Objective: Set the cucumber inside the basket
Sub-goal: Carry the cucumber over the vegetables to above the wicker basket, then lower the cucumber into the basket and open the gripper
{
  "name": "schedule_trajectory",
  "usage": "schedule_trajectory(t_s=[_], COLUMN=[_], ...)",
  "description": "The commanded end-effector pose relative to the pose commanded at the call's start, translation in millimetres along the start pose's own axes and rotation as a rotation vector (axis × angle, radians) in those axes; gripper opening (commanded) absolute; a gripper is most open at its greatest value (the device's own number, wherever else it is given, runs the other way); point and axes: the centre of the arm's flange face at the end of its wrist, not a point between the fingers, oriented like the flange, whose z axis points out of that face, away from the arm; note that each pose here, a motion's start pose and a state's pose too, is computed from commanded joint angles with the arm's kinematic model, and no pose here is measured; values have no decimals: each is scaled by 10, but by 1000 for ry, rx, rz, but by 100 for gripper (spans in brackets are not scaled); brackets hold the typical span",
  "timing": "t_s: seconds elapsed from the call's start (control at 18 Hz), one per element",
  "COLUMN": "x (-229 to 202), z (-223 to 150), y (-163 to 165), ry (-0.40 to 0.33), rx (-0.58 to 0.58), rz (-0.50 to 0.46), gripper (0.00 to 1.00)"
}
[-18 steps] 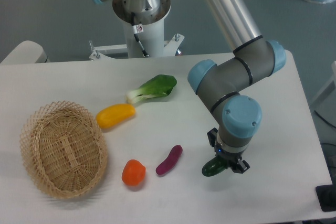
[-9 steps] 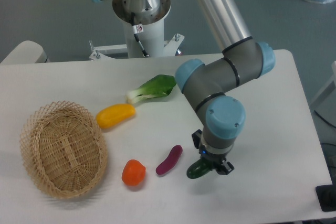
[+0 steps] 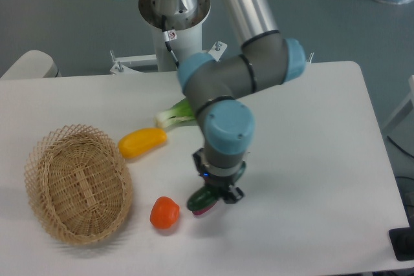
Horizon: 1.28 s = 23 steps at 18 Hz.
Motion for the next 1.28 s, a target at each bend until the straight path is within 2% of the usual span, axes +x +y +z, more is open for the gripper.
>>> schedule_trajectory(t_s=[0.22,0.44,0.72,0.89,1.28], x=[589,1071,1547,1747,1715], z=[-57,-19,66,293,769], y=[-319,-752,-1170,-1345,-1671], ry=[12,16,24,46,10], rx=[-4,-10,-22,-47,-17], rz=[73,65,-21,-110,-226], gripper=[2,2,2,3,8])
